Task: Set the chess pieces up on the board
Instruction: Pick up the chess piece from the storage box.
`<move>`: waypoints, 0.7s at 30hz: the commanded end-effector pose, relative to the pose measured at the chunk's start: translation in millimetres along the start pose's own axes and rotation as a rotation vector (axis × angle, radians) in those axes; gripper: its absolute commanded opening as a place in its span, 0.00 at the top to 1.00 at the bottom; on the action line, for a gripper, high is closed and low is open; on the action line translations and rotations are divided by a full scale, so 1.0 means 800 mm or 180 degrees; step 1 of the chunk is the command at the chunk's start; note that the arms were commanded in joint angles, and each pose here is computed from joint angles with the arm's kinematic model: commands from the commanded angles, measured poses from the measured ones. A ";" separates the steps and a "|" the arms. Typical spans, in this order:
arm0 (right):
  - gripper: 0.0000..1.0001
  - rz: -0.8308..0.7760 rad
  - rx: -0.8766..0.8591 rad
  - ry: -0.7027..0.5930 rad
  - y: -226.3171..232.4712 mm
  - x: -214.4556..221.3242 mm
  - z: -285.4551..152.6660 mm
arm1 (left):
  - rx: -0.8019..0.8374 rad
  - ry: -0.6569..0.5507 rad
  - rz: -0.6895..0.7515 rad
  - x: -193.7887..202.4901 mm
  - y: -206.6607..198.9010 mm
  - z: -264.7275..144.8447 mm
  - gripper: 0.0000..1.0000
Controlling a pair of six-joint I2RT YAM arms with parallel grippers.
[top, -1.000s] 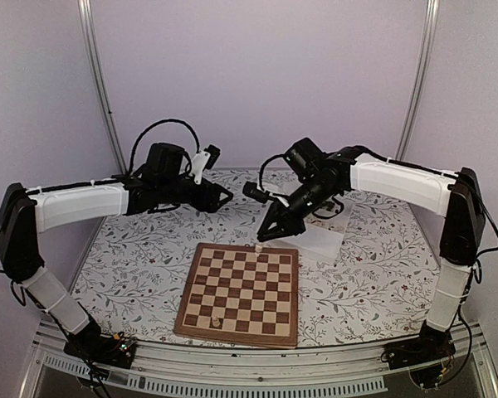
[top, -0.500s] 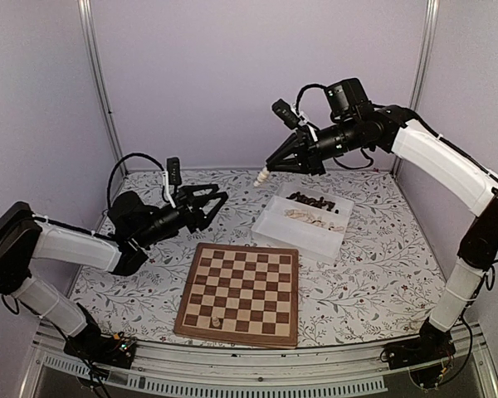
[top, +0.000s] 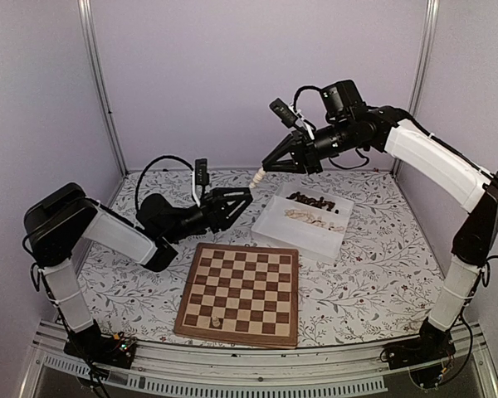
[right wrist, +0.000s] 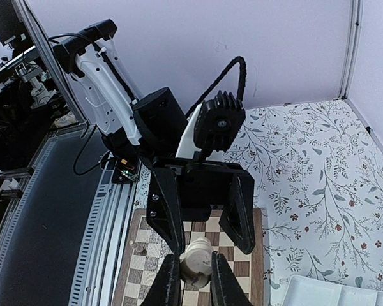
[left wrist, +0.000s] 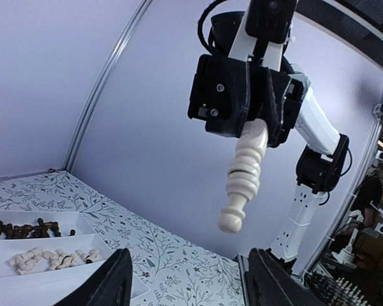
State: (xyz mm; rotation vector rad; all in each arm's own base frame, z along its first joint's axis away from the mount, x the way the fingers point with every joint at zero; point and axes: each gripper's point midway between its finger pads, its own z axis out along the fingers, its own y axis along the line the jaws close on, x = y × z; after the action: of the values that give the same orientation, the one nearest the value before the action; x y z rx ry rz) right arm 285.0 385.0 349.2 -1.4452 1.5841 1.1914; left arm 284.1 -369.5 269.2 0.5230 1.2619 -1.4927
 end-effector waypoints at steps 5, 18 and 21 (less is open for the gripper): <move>0.98 0.0042 -0.0066 -0.0028 -0.003 -0.002 0.006 | 0.0638 -0.0217 0.0076 -0.020 -0.038 0.016 0.49; 0.99 0.0123 0.0005 0.0068 -0.019 0.014 0.016 | 0.0813 -0.0270 0.0140 -0.032 -0.052 0.015 0.53; 0.99 0.0135 0.0037 0.0096 -0.022 0.018 0.018 | 0.0830 -0.0280 0.0152 -0.035 -0.054 0.014 0.55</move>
State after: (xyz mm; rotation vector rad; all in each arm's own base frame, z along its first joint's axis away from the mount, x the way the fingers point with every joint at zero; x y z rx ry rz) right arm 293.5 390.6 329.7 -1.4413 1.6386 1.2040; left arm 280.5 -389.6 267.8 0.5965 1.2567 -1.6259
